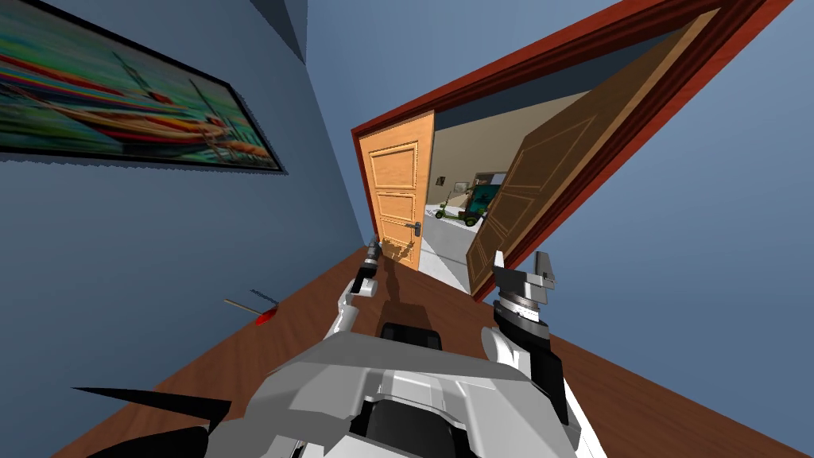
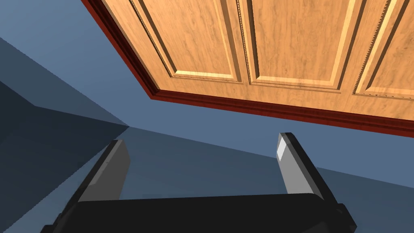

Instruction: Push the door open

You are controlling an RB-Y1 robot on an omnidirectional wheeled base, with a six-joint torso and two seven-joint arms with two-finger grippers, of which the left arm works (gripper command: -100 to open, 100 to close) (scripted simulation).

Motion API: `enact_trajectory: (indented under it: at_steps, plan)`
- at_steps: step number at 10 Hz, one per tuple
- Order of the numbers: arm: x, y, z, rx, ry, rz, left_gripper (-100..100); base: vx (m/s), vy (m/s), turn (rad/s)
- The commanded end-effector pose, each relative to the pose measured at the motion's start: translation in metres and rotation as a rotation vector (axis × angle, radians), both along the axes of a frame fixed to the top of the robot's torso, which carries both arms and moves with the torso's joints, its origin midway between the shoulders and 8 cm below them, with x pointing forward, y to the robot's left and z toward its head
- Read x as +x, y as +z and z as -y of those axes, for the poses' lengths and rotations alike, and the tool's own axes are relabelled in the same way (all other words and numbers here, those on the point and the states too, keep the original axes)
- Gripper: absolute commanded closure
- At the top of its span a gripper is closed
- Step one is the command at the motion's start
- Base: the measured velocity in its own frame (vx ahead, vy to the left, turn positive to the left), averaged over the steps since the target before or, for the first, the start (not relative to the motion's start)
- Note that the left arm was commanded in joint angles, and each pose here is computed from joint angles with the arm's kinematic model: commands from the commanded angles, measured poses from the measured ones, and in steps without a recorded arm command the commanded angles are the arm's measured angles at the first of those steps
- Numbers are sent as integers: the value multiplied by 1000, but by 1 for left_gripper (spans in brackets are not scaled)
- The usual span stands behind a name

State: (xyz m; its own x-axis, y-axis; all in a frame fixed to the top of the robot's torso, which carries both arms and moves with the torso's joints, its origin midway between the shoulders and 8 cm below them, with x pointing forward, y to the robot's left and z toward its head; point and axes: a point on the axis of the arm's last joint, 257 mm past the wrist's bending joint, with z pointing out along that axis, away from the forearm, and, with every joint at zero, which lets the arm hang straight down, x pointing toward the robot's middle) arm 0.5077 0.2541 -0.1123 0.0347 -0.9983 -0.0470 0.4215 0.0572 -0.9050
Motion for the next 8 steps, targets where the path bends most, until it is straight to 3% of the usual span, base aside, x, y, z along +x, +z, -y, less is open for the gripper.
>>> enact_trajectory:
  at_steps: [1,6,8]
  plan:
    - [8,-11,5,-1,-10,-22,-100,80,27,-43]
    - [30,-34,19,-3,-39,-69,-100,78,25,-37]
    - [41,-48,27,-4,-52,-100,-100,96,34,-47]
